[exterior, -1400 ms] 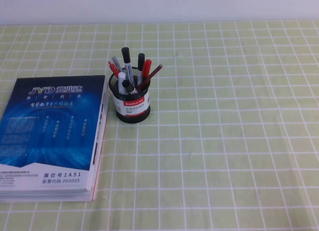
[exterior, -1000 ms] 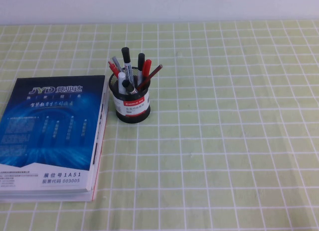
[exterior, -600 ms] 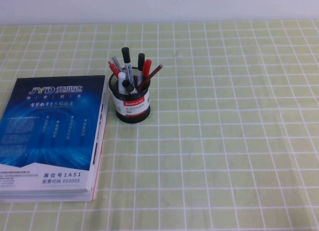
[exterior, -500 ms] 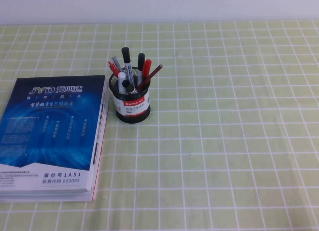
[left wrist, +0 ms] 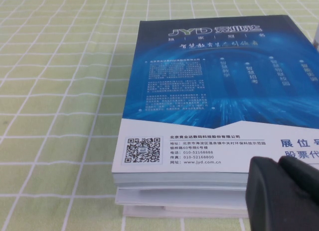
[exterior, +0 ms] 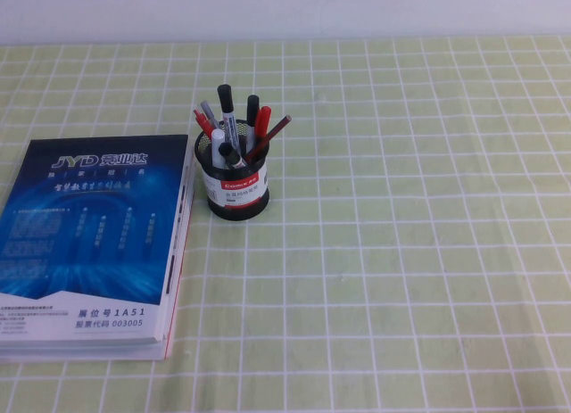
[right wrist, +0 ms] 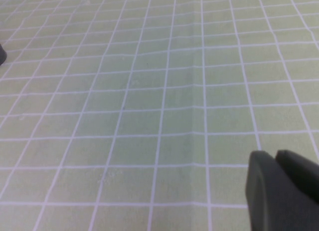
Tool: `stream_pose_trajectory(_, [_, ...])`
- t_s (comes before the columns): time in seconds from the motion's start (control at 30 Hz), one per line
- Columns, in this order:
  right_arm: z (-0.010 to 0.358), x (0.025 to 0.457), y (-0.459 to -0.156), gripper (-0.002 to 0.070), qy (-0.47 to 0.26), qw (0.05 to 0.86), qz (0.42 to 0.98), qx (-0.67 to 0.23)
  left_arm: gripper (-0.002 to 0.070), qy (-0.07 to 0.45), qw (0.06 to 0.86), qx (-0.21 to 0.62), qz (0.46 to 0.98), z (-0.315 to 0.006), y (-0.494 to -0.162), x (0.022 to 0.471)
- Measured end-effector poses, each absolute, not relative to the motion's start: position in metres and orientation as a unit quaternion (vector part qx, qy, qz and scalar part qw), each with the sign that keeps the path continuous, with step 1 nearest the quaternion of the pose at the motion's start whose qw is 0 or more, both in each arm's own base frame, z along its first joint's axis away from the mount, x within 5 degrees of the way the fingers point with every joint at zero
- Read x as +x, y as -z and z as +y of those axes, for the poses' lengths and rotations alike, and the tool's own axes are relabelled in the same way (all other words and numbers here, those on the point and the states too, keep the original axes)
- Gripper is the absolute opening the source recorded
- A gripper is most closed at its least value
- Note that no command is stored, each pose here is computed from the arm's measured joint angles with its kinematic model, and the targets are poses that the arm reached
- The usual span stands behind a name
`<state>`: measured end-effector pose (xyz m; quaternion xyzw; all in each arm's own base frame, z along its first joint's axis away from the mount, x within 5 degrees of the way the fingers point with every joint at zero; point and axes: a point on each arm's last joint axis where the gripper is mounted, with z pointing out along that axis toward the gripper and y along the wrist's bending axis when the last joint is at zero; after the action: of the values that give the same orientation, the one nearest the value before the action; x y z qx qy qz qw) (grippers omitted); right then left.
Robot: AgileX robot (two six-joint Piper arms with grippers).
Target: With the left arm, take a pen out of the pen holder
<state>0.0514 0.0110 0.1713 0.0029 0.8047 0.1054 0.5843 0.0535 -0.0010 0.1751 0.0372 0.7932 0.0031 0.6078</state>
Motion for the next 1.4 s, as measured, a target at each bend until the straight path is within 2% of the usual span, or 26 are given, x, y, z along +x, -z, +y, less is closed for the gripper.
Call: stream_pose_trajectory(1.4, [0.011,0.0514,-0.1713,-0.0015,-0.105,0.584,0.805,0.003,-0.0001,-0.002,0.617,0.038,0.786,-0.0012,-0.1771,0.0541])
